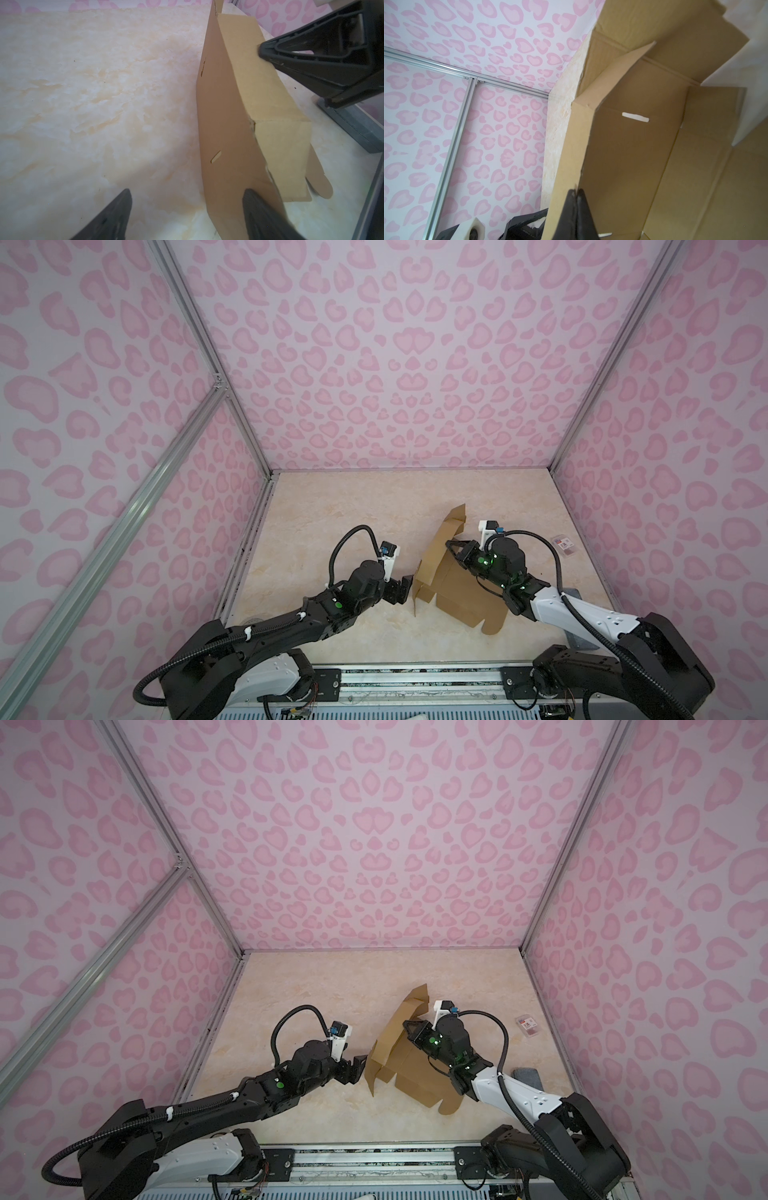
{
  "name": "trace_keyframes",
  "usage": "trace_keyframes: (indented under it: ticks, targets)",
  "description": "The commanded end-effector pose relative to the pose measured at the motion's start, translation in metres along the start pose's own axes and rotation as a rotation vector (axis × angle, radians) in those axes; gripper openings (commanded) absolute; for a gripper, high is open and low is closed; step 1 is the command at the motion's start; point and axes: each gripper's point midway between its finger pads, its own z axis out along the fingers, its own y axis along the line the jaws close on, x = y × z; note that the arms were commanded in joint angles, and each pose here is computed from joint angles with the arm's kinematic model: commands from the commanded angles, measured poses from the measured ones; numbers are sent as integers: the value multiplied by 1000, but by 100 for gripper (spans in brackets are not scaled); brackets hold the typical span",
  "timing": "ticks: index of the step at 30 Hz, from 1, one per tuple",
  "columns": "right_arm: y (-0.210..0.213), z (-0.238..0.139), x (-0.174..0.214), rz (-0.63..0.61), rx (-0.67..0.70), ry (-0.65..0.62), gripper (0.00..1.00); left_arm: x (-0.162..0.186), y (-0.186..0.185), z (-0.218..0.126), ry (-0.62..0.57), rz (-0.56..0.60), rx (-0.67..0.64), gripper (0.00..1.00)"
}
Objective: Fold the paper box
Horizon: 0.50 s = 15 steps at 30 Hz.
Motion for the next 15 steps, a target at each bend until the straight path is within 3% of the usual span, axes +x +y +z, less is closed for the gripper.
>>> trace_keyframes:
  ticks: [1, 15]
  targets:
    - [1, -2, 0, -23, 0, 0, 0, -10, -13, -6, -46, -10, 64, 86]
    - [11, -7, -5, -31, -30, -16, 0, -3, -34, -28, -129, 114, 236, 87]
